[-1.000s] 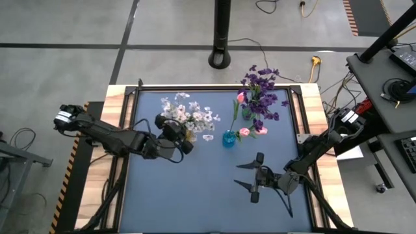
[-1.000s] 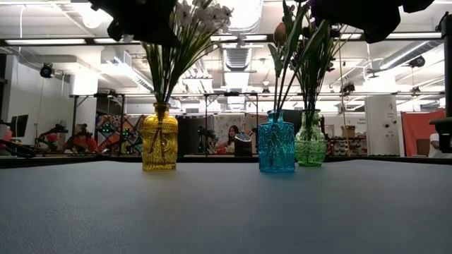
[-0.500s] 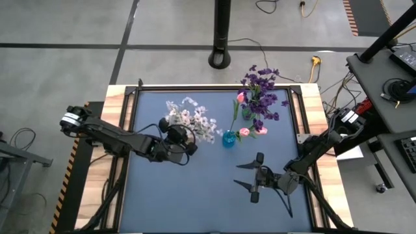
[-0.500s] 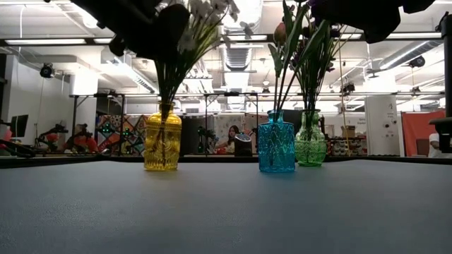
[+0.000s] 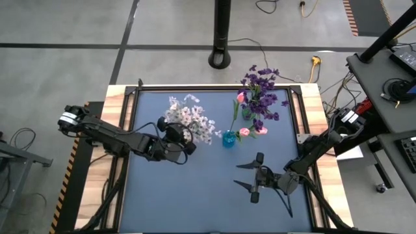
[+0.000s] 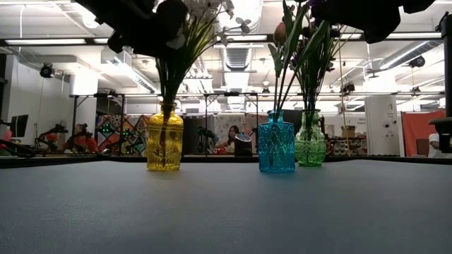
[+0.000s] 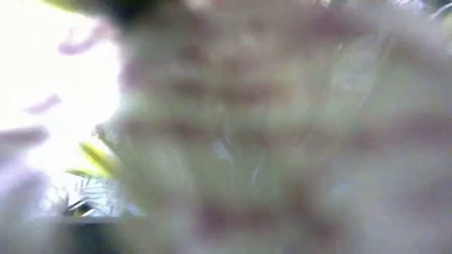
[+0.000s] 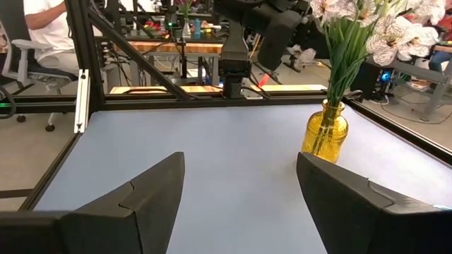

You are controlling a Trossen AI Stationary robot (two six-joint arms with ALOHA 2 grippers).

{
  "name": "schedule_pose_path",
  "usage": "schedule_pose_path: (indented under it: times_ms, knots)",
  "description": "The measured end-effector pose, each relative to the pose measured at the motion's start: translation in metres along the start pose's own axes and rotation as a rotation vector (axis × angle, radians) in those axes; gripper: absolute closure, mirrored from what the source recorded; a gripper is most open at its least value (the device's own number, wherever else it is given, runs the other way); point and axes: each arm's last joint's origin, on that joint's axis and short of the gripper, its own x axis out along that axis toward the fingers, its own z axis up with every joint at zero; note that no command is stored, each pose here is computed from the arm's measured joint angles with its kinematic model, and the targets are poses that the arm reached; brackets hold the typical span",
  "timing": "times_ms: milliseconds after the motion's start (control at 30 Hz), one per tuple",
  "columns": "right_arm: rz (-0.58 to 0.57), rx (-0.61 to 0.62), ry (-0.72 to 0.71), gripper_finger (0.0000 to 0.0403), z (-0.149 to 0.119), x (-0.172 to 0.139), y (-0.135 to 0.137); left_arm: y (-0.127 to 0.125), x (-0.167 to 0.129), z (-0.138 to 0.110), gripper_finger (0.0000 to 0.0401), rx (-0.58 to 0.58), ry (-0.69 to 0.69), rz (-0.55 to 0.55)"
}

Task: Sort flowers into vase by color
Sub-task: Put the white flowers into the yellow flower vase

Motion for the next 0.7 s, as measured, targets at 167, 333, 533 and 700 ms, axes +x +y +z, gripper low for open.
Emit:
schedule_pose_path:
  times_ms: [167, 333, 533, 700]
  knots:
    - [0.000, 0.000, 0.000, 0.0135, 0.000, 0.000, 0.000, 0.000, 0.000, 0.000, 0.0276, 0.037, 0.004, -0.008]
    - [-0.002, -0.005, -0.001, 0.0133, 0.000, 0.000, 0.000, -0.001, -0.002, 0.007, 0.0214, 0.086, 0.019, -0.033]
    - [-0.003, 0.000, -0.002, 0.0131, 0.000, 0.000, 0.000, 0.003, -0.009, 0.025, 0.0158, 0.165, 0.078, -0.030]
    - [-0.003, -0.004, -0.001, 0.0133, 0.000, 0.000, 0.000, 0.005, -0.015, 0.037, 0.0136, 0.200, 0.136, -0.069]
